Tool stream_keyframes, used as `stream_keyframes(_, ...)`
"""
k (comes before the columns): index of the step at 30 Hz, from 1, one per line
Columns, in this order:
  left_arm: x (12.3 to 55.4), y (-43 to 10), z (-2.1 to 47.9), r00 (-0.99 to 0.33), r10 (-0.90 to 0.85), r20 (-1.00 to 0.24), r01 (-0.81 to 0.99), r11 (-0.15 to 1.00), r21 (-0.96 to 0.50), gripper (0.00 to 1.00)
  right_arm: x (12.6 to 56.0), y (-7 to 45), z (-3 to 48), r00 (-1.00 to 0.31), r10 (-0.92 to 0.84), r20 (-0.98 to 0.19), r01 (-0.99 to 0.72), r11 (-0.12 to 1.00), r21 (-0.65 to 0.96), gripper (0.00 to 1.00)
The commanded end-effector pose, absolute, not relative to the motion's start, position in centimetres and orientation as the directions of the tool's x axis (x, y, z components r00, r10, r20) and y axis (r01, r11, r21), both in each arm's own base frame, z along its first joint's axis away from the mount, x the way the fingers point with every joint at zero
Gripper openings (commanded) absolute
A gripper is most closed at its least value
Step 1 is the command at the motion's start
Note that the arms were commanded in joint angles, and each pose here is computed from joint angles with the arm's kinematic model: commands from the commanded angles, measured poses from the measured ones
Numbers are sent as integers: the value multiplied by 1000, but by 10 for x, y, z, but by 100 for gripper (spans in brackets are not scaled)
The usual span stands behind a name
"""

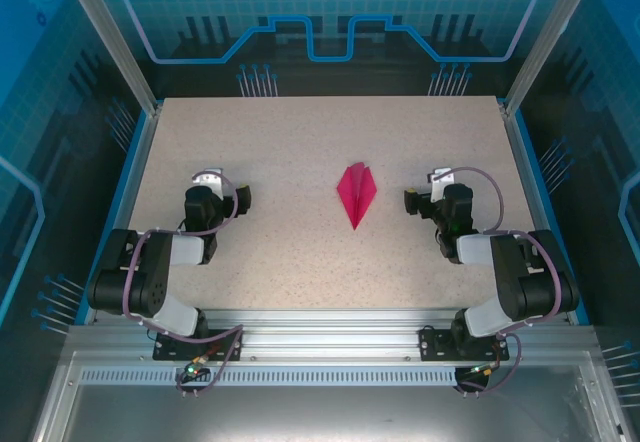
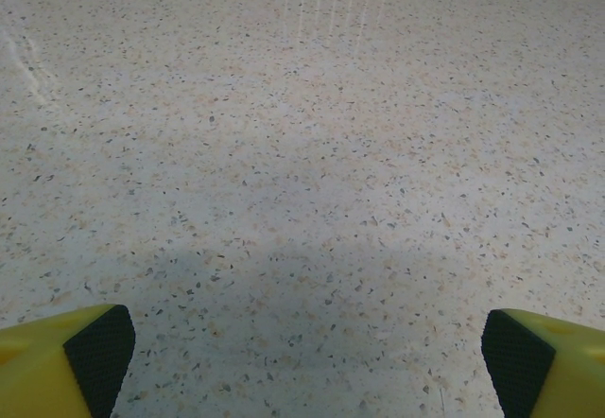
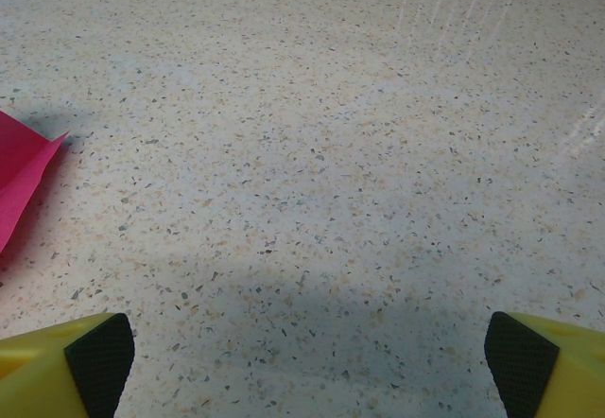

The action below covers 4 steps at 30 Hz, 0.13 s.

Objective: Fold a paper plane with a square sheet of paper (pick it up from the middle)
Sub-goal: Reset both arms

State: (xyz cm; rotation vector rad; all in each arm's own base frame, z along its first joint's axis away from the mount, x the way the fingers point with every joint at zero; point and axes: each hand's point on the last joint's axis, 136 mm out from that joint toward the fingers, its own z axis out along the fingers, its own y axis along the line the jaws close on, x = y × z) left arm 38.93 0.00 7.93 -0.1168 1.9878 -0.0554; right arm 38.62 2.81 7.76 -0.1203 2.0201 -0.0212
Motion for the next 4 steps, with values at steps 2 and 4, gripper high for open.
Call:
stream_keyframes(2, 397, -5, 91, -377, -86, -922, -18, 996, -86, 98, 396, 25, 94, -380, -97, -920, -73, 995, -75, 99)
stream_keyframes(4, 397, -5, 92, -376, -86, -922, -18, 996, -86, 98, 396, 25, 94, -380, -97, -920, -72, 995, -75, 99)
